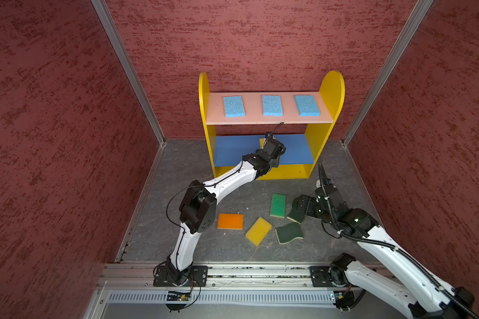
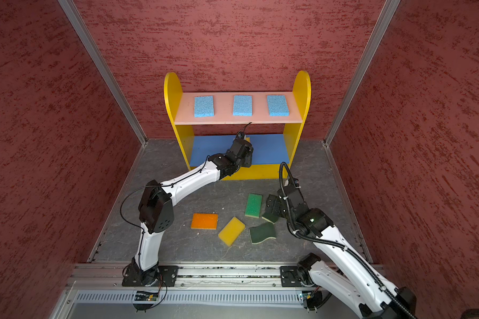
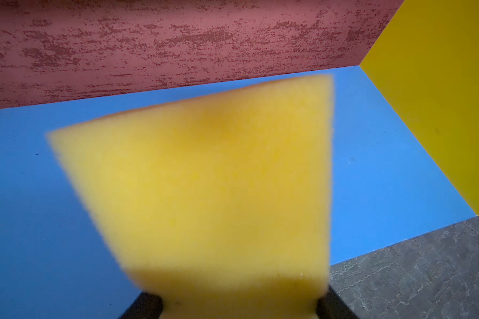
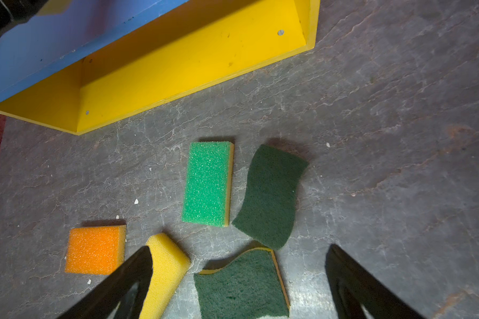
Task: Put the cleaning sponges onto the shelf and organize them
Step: 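Carry the yellow sponge with the left gripper up to the blue lower shelf, then lower the yellow sponge onto the blue shelf and open the left gripper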
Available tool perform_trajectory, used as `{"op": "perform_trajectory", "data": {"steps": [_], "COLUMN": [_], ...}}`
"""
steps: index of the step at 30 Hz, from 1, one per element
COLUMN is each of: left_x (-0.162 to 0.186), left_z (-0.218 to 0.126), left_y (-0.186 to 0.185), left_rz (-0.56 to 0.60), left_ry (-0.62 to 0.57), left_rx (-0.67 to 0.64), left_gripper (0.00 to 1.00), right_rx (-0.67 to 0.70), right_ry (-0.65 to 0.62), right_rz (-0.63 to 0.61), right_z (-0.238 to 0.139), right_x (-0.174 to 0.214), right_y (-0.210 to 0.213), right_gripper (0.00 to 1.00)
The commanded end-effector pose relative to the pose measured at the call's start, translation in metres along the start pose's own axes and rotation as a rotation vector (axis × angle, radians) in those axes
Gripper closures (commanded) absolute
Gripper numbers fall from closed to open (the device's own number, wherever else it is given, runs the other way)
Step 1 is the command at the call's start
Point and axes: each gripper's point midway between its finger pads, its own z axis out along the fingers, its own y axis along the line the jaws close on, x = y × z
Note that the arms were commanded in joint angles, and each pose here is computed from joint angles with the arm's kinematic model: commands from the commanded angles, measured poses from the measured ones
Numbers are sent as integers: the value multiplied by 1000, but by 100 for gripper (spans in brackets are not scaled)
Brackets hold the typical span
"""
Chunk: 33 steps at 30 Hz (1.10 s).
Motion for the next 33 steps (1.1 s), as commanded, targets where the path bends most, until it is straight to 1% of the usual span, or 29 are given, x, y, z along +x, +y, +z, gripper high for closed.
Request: {"op": "perform_trajectory", "data": {"steps": [1, 13, 20, 33], "left_x": [8, 6, 5, 4], "left_z": [11, 25, 33, 43], "left_y": [8, 18, 21, 20], "left_rz": [12, 4, -11, -20], "left_ry": [23, 15, 10, 15], "left_rx": [-54, -68, -68, -71], "left_gripper": [38, 38, 38, 36], "right_rx": [-17, -20, -59, -56], "right_ry": [-24, -70, -46, -43], "right_rz": [-5, -13, -14, -14], "right_z": [-2, -6, -2, 1], "right_x": [-6, -17, -14, -15], "right_y": [3, 4, 13, 14], "right_gripper": [1, 1, 1, 1]}}
